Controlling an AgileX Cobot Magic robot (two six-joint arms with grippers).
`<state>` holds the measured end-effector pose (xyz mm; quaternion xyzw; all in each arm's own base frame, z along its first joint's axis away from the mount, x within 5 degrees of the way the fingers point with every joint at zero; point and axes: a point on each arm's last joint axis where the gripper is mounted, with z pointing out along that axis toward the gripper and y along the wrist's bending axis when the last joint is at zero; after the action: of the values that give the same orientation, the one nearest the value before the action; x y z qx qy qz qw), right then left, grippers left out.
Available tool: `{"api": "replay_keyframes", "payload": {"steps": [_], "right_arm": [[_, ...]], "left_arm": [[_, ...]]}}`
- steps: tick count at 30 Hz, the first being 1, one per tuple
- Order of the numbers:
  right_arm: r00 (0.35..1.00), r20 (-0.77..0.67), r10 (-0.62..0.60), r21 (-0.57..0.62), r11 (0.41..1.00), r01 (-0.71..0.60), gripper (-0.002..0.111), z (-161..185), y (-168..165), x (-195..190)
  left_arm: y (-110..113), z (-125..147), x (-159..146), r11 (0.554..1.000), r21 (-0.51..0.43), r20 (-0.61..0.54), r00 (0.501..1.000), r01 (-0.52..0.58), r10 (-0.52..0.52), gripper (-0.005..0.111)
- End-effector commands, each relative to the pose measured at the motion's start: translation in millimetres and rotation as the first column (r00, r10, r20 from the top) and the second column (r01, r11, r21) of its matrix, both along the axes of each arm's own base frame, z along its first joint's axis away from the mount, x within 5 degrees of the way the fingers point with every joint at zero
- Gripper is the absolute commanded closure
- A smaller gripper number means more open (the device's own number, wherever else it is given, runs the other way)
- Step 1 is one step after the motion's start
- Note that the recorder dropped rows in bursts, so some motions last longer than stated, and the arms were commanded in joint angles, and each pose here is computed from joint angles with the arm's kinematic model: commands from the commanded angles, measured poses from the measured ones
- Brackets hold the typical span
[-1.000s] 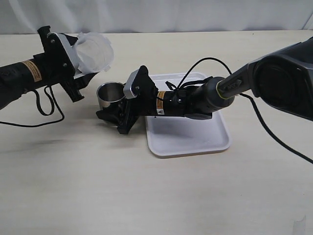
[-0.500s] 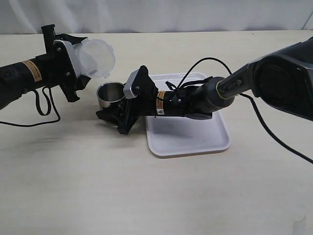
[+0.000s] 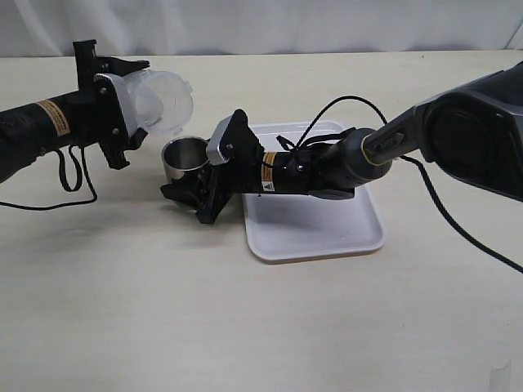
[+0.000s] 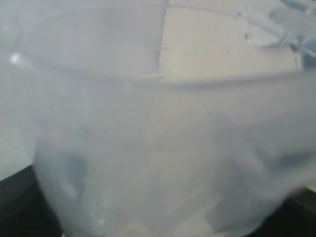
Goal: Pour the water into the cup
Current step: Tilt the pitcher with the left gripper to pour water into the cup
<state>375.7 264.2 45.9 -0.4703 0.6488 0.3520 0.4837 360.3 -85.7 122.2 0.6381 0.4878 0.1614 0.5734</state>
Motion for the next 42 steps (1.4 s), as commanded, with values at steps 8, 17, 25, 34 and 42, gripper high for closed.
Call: {"api": "replay_keyframes", "payload": {"steps": [8, 17, 25, 34, 42], "right_arm": [[1.0, -0.005, 0.004, -0.013, 1.0, -0.004, 0.104, -1.4, -0.1, -0.2], [1.0, -0.005, 0.003, -0.015, 1.0, -0.003, 0.104, -1.6, -0.2, -0.1], [1.0, -0.005, 0.003, -0.015, 1.0, -0.003, 0.104, -1.6, -0.2, -0.1], [1.0, -0.005, 0.003, -0.015, 1.0, -0.003, 0.104, -1.6, -0.2, -0.1], [1.0, -0.005, 0.003, -0.015, 1.0, -0.003, 0.104, -1.6, -0.2, -0.1]], "left_arm": [[-3.5, 12.7, 2.3, 0.999, 0.023, 0.125, 0.991, 0.043, -0.046, 0.107], [-3.7, 13.1, 2.3, 0.997, 0.06, 0.155, 0.986, 0.053, -0.062, 0.107], [-3.8, 13.7, 2.3, 0.991, 0.116, 0.201, 0.976, 0.064, -0.087, 0.107], [-3.9, 15.3, 2.6, 0.989, 0.13, 0.231, 0.968, 0.065, -0.094, 0.107], [-1.9, 16.8, 4.5, 0.994, 0.106, 0.236, 0.97, 0.031, -0.056, 0.107]]}}
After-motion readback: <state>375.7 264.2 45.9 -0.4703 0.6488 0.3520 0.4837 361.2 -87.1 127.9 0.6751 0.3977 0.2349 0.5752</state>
